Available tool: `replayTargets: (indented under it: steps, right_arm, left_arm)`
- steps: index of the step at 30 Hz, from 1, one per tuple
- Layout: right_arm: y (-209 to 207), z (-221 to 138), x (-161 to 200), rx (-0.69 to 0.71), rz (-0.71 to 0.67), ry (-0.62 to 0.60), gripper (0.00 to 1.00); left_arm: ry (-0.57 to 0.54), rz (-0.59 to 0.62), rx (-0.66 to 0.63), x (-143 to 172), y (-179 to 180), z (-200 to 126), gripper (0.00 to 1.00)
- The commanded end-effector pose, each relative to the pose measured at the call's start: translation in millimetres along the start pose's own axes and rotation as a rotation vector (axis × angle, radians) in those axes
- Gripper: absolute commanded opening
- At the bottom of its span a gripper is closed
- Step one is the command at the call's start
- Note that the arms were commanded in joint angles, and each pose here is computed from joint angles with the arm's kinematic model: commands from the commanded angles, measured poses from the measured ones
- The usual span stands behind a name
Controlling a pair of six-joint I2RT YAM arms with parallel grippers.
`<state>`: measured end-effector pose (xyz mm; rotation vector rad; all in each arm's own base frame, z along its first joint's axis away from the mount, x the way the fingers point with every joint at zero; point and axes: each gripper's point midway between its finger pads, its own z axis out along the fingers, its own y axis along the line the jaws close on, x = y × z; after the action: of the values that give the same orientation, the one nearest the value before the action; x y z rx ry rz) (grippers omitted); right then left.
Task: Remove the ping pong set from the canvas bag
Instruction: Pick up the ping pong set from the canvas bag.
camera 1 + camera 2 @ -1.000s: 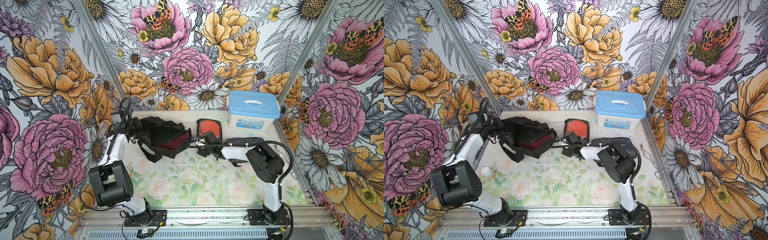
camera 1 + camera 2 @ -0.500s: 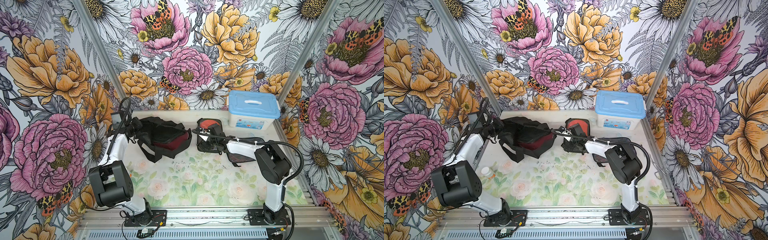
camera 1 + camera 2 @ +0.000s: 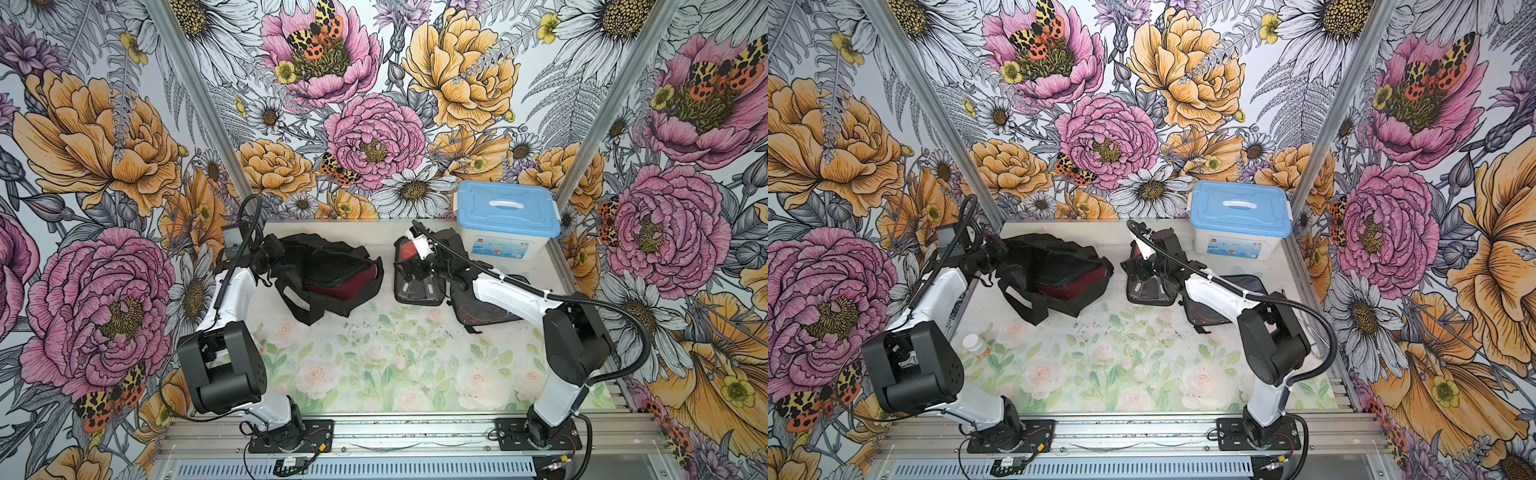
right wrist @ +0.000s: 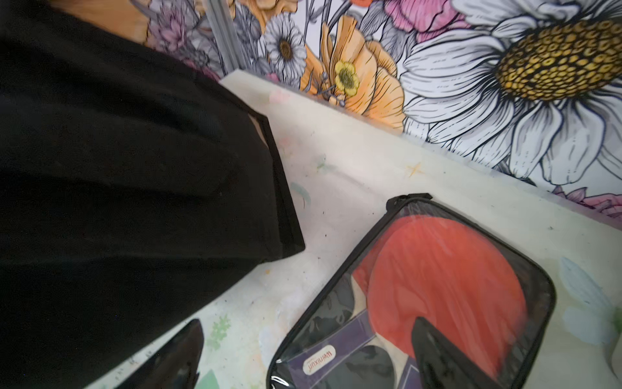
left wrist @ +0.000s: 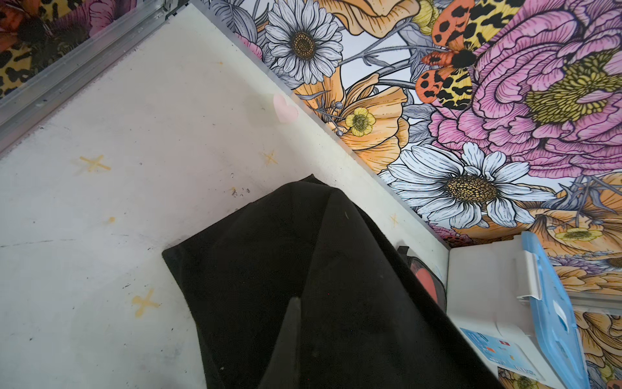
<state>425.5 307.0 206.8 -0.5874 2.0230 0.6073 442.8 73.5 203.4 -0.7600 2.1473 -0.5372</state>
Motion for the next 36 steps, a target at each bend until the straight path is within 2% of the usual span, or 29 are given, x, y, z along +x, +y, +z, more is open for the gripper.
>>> replayTargets:
  steps: [1, 8, 11, 17, 26, 32, 36]
  right_arm:
    - [-1.3, -29.4, -46.6, 0.019, 0.237, -0.124, 0.91]
    - [5.3, -65.0, -60.8, -0.083, 0.633, -0.159, 0.76]
    - [10.3, -75.8, -62.0, -0.124, 0.741, -0.157, 0.64]
    - [23.6, -85.9, -62.5, -0.244, 0.879, -0.143, 0.54]
    - [27.2, -93.8, -36.6, -0.236, 0.884, -0.114, 0.51]
    - [36.5, -109.0, -20.7, -0.162, 0.756, -0.098, 0.51]
    - [41.3, -113.4, -9.6, -0.139, 0.704, -0.083, 0.51]
  left_arm:
    - [-0.015, -0.018, -0.028, 0.1, 10.8, -5.3, 0.0]
    - [-0.04, 0.033, -0.01, -1.5, -10.4, -11.4, 0.0]
    - [-0.067, 0.06, -0.005, -6.1, -22.0, -21.2, 0.0]
    - [-0.112, 0.139, -0.003, -12.3, -48.6, -43.5, 0.0]
    - [-0.132, 0.279, 0.014, 0.5, -87.9, -76.3, 0.0]
    - [-0.144, 0.354, 0.058, 11.6, -113.4, -96.7, 0.0]
    - [-0.166, 0.367, 0.08, 0.9, -126.6, -102.7, 0.0]
